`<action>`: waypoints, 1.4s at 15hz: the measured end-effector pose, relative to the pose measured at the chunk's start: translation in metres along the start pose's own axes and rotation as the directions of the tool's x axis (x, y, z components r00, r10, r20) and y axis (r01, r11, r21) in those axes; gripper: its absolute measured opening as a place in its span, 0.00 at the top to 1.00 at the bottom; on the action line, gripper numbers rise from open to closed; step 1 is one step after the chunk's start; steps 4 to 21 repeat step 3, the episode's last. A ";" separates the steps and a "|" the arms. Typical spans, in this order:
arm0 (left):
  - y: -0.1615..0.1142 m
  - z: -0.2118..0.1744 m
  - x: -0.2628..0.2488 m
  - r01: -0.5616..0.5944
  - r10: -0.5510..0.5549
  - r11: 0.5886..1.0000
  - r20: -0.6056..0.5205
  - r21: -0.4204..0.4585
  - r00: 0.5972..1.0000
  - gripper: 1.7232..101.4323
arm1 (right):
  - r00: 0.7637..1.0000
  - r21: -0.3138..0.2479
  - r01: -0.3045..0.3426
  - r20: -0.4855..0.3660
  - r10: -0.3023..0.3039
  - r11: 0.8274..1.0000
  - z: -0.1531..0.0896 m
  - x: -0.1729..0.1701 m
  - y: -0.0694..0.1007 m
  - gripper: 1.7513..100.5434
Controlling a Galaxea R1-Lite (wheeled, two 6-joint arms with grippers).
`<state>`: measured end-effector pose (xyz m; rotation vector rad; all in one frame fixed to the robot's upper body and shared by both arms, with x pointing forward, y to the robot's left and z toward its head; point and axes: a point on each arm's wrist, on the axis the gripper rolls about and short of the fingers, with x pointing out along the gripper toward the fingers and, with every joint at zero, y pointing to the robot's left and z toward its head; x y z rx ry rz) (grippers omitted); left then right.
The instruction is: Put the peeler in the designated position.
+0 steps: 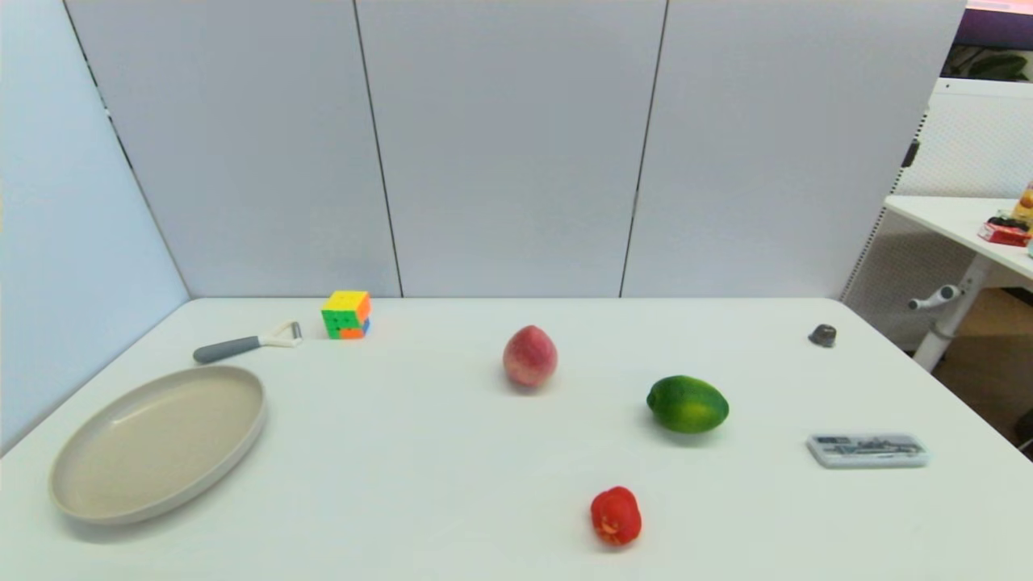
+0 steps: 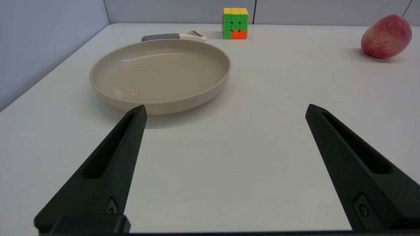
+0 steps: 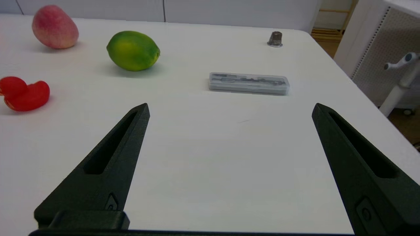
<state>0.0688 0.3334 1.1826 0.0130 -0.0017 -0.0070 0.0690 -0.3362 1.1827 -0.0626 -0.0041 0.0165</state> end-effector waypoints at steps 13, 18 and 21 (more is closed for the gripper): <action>0.000 0.000 0.000 0.000 0.000 1.000 0.000 0.000 1.000 0.04 | 1.000 0.031 0.008 -0.002 -0.008 0.999 0.000 0.000 0.000 0.03; 0.000 0.000 0.000 0.000 0.000 1.000 0.000 0.000 1.000 0.04 | 1.000 0.031 0.008 -0.002 -0.008 0.999 0.000 0.000 0.000 0.03; 0.000 0.000 0.000 0.000 0.000 1.000 0.000 0.000 1.000 0.04 | 1.000 0.031 0.008 -0.002 -0.008 0.999 0.000 0.000 0.000 0.03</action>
